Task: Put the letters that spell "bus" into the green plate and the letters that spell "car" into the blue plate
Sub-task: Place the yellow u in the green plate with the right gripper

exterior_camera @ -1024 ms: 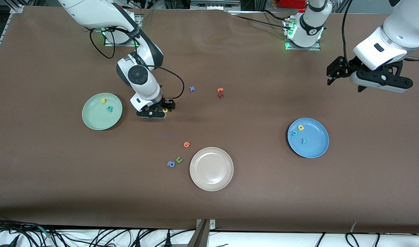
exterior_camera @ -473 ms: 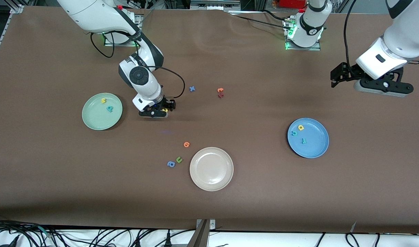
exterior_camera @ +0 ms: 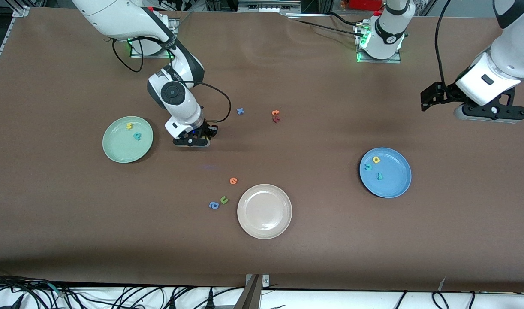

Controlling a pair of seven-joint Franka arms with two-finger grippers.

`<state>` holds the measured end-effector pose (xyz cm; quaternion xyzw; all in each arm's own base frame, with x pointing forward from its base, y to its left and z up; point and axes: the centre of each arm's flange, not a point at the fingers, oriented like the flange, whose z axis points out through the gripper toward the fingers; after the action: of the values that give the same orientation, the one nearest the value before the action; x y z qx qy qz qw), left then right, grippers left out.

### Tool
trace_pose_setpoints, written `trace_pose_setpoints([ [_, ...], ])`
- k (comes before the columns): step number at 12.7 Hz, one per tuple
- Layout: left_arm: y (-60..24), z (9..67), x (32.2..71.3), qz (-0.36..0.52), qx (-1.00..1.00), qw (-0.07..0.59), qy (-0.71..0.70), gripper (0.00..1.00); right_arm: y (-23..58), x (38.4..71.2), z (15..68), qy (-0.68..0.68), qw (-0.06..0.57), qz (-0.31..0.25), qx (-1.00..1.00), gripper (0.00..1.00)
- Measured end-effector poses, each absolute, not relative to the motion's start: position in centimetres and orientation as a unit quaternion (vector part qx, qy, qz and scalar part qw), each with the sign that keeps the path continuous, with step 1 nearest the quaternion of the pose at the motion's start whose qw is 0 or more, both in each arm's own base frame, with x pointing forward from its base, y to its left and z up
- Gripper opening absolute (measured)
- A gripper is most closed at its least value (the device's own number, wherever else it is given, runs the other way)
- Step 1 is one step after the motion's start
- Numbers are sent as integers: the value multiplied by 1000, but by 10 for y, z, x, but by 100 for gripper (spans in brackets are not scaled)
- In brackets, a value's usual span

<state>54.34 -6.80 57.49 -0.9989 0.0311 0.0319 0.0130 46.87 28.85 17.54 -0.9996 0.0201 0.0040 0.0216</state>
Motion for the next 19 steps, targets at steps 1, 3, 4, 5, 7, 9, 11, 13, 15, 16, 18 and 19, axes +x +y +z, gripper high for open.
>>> trace_pose_setpoints([
  [1, -76, 576, 543, 30, -999, 26, 36, 100, 288, 469, 176, 23, 21, 4, -1000, 31],
  [3, -93, 578, 540, 26, -998, 37, 46, 100, 278, 470, 180, 30, -3, 20, -999, 31],
  [4, -96, 578, 540, 25, -998, 37, 47, 100, 267, 474, 191, 37, -28, 33, -998, 31],
  [5, -96, 578, 540, 26, -998, 37, 47, 100, 252, 480, 209, 42, -52, 41, -997, 31],
  [7, -92, 578, 540, 27, -998, 37, 44, 100, 214, 492, 247, 31, -87, 53, -994, 30],
  [9, -91, 578, 541, 27, -998, 37, 43, 100, 162, 506, 270, 9, -87, 74, -993, 30],
  [11, -91, 578, 540, 27, -998, 37, 43, 100, 96, 519, 277, -9, -64, 99, -993, 30],
  [13, -92, 578, 540, 28, -998, 37, 43, 100, 24, 523, 269, -21, -44, 117, -992, 30],
  [15, -92, 578, 540, 28, -998, 37, 43, 100, -27, 522, 244, -30, -36, 120, -992, 30],
  [16, -92, 578, 540, 28, -998, 37, 44, 100, -38, 521, 227, -35, -34, 120, -992, 30],
  [18, -93, 579, 540, 28, -998, 37, 44, 100, -42, 519, 200, -40, -33, 128, -990, 30],
  [19, -93, 579, 540, 28, -998, 37, 44, 100, -41, 518, 192, -39, -30, 131, -990, 30],
])
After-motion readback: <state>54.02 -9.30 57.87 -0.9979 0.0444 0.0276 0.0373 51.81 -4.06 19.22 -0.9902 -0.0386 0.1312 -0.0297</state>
